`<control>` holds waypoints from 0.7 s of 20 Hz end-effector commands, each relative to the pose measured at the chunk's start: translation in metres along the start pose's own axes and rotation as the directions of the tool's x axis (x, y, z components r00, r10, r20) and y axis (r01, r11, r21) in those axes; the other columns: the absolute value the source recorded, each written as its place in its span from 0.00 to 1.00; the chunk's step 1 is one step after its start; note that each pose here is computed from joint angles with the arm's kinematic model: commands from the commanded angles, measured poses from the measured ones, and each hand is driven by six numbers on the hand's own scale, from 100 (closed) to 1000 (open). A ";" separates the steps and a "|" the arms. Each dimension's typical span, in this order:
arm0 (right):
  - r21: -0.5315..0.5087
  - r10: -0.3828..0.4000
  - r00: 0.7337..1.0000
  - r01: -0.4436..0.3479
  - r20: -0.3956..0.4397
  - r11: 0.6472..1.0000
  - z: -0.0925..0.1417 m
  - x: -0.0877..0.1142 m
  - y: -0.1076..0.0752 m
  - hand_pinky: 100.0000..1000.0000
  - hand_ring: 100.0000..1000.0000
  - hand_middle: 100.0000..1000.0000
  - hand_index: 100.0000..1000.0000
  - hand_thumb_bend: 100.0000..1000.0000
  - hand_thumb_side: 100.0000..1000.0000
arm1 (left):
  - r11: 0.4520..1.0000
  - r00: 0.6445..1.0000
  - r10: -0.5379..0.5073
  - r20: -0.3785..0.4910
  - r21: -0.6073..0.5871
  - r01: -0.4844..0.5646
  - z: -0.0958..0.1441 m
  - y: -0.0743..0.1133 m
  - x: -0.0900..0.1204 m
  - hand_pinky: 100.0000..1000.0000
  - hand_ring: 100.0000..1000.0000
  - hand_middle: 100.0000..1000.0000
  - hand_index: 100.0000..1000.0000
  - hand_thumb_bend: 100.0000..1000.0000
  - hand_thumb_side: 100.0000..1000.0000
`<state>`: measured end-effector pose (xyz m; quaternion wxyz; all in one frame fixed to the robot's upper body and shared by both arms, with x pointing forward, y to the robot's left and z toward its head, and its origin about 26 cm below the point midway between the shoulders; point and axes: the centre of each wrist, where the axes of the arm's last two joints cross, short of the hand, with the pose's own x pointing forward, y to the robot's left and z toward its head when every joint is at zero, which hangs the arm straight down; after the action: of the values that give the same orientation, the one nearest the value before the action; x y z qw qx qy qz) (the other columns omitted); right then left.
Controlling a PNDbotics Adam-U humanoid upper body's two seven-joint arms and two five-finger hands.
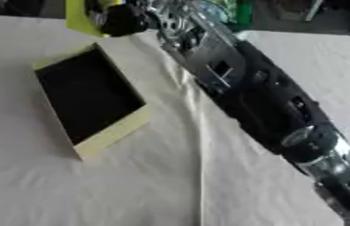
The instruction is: Pick up objects on the table and place them in the box.
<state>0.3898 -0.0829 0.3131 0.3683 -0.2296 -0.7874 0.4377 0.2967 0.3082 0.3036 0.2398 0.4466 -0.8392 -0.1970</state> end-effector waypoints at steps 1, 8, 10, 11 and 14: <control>-0.002 0.038 0.999 -0.038 0.017 0.999 -0.009 0.004 0.007 0.06 0.00 0.00 0.11 0.00 0.00 | 0.999 0.999 -0.016 0.036 0.037 0.014 -0.008 0.011 0.005 0.56 0.69 0.66 0.77 0.00 0.54; 0.063 0.083 0.997 -0.083 0.004 0.995 -0.015 -0.012 0.042 0.06 0.00 0.00 0.11 0.00 0.00 | 0.999 0.999 -0.012 0.038 0.045 0.010 -0.009 0.011 0.005 0.56 0.69 0.66 0.77 0.00 0.54; 0.082 0.090 0.996 -0.090 0.000 0.993 -0.014 -0.017 0.049 0.06 0.00 0.00 0.11 0.00 0.00 | 0.999 0.999 -0.011 0.037 0.045 0.010 -0.009 0.011 0.005 0.56 0.69 0.67 0.77 0.00 0.54; 0.091 0.092 0.996 -0.091 -0.003 0.992 -0.013 -0.019 0.053 0.06 0.00 0.00 0.11 0.00 0.00 | 0.999 0.999 -0.012 0.037 0.045 0.010 -0.009 0.011 0.005 0.56 0.69 0.67 0.77 0.00 0.54; 0.119 0.096 0.995 -0.094 -0.012 0.988 -0.011 -0.026 0.063 0.06 0.00 0.00 0.11 0.00 0.00 | 0.999 0.999 -0.010 0.038 0.047 0.009 -0.009 0.011 0.005 0.56 0.69 0.67 0.77 0.00 0.54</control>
<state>0.4172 -0.0638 0.2465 0.3791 -0.2436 -0.7408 0.4982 0.2967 0.3075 0.3060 0.2332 0.4460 -0.8422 -0.1934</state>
